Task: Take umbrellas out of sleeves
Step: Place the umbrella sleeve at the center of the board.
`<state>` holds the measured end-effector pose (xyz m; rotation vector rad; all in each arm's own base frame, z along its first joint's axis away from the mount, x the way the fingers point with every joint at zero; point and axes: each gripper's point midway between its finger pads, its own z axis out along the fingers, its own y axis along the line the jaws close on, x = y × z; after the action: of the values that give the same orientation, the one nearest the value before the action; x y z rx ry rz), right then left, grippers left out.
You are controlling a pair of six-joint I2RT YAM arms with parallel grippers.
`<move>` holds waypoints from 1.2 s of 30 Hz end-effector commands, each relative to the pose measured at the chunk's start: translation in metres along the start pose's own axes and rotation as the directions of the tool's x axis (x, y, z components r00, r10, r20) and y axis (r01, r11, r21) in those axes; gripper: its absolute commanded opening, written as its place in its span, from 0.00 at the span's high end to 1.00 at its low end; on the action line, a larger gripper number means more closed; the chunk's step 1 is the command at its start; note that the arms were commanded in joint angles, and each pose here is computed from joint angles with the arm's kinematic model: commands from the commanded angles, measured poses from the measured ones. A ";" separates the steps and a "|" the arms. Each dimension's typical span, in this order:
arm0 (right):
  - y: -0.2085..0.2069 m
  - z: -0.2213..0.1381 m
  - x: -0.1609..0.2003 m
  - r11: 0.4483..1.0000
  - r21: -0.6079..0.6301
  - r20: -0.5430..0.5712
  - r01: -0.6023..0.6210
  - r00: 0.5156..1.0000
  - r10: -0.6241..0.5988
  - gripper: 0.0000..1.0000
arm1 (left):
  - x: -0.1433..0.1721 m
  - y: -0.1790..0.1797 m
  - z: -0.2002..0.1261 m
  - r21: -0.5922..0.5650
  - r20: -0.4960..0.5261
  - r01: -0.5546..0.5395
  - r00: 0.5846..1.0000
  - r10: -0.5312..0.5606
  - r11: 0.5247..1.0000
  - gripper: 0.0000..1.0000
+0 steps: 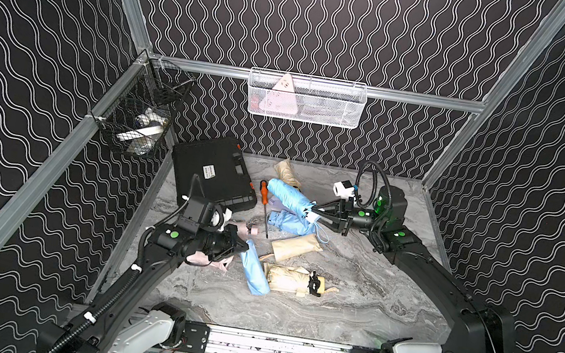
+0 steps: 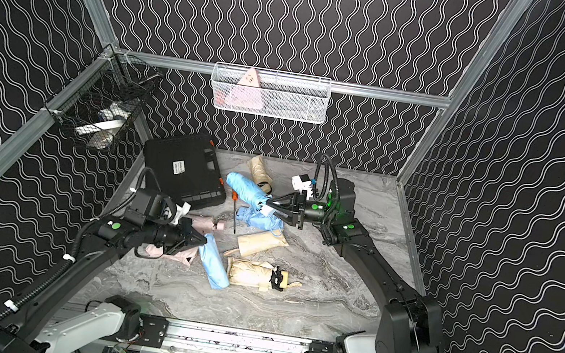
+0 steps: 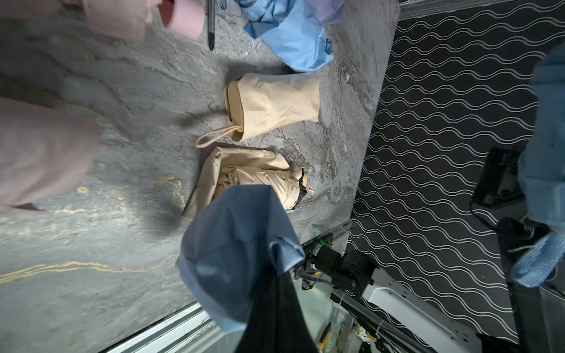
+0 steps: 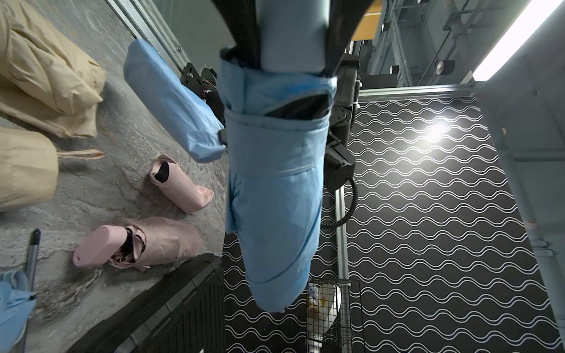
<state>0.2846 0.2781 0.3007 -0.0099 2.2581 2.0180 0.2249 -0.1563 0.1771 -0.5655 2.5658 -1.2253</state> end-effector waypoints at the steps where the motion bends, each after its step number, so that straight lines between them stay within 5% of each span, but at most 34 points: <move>1: 0.005 0.007 0.002 0.999 0.014 0.018 0.030 0.999 -0.030 0.98 | -0.005 -0.023 -0.007 0.116 0.053 0.011 0.998 -0.017 0.993 1.00; 4: -0.001 0.015 0.010 0.998 0.045 -0.017 0.032 0.999 -0.032 0.98 | 0.000 0.000 -0.020 -0.003 0.111 -0.010 0.994 0.010 1.000 1.00; 8: -0.003 0.020 0.011 1.000 0.011 -0.021 0.008 1.000 -0.007 0.98 | 0.011 0.054 -0.039 -0.233 0.183 0.096 0.982 -0.053 0.968 1.00; 14: -0.007 0.026 0.023 1.000 0.006 -0.083 0.009 0.996 -0.009 0.98 | 0.009 0.090 -0.054 -0.345 0.301 0.218 0.947 -0.112 0.913 1.00; 23: -0.019 0.049 0.053 0.997 0.049 -0.120 0.055 0.992 -0.048 0.98 | -0.010 0.140 -0.048 -0.426 0.390 0.291 0.914 -0.117 0.857 1.00; 36: -0.070 0.079 0.114 0.991 0.132 -0.249 0.009 0.968 0.024 0.98 | -0.018 0.179 -0.005 -0.341 0.430 0.459 0.852 -0.298 0.820 1.00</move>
<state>0.1865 0.3503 0.2106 -0.1897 2.5990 1.9373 0.1818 -0.0376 0.0431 -1.2784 2.5318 -0.4624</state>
